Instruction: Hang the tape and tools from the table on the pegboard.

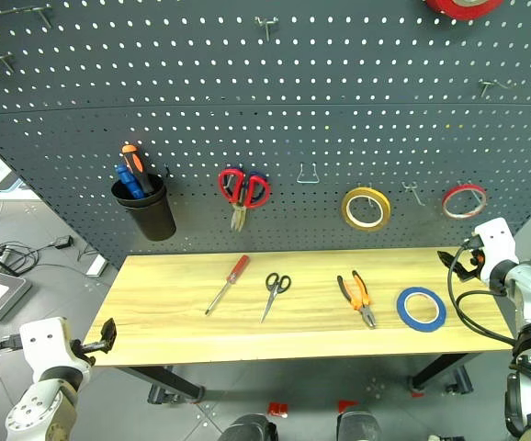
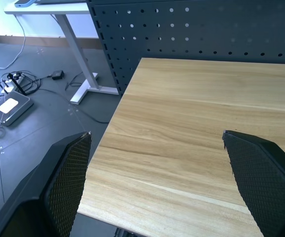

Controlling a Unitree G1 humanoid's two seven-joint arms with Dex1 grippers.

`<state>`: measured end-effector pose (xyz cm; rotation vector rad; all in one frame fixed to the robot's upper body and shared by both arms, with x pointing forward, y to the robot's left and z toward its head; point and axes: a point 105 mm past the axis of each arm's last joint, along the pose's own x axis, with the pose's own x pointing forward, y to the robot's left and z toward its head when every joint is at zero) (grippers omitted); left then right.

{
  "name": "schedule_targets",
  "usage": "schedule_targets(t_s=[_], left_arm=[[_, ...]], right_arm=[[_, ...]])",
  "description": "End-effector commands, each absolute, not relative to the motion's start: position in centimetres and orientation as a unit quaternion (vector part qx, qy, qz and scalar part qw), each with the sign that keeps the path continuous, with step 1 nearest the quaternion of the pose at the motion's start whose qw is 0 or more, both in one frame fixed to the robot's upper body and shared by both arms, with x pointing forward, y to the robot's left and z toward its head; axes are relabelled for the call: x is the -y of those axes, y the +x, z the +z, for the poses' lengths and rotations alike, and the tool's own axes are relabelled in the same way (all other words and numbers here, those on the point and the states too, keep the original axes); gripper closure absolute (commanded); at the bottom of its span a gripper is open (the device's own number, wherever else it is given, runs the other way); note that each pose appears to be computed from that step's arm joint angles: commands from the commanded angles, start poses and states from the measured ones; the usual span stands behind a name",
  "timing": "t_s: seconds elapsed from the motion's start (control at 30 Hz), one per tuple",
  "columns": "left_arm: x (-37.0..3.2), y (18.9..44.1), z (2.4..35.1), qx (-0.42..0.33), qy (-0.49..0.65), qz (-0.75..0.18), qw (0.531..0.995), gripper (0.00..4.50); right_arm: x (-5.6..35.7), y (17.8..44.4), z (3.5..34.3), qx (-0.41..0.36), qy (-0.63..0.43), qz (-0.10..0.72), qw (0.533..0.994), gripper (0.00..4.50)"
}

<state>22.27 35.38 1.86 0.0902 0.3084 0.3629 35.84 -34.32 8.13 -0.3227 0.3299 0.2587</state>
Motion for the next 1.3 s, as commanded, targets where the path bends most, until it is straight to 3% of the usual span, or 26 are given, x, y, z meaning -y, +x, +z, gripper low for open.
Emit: schedule_targets(t_s=[0.03,0.4,0.63,0.87,1.03,1.3], left_arm=[[-35.5,22.9,3.4,-0.129,0.071,0.168,0.975,0.01],[-35.7,22.7,4.9,-0.116,0.126,0.159,0.972,0.01],[-32.1,25.0,7.7,-0.096,0.222,0.003,0.970,0.01],[-26.5,27.2,8.9,-0.082,0.230,-0.153,0.958,0.01],[-21.6,27.6,8.3,-0.074,0.218,-0.276,0.933,0.01],[-17.2,27.9,7.6,-0.062,0.181,-0.394,0.899,0.01]], right_arm=[[34.3,36.3,9.4,-0.139,-0.167,0.126,0.968,0.00],[33.3,35.8,8.6,-0.145,-0.156,0.147,0.966,0.00],[30.4,33.7,7.3,-0.157,-0.165,0.198,0.953,0.00],[27.2,31.4,6.1,-0.201,-0.163,0.229,0.939,0.00],[26.4,31.0,4.5,-0.258,-0.182,0.220,0.923,0.00],[24.8,31.9,3.1,-0.306,-0.205,0.237,0.899,0.00]])
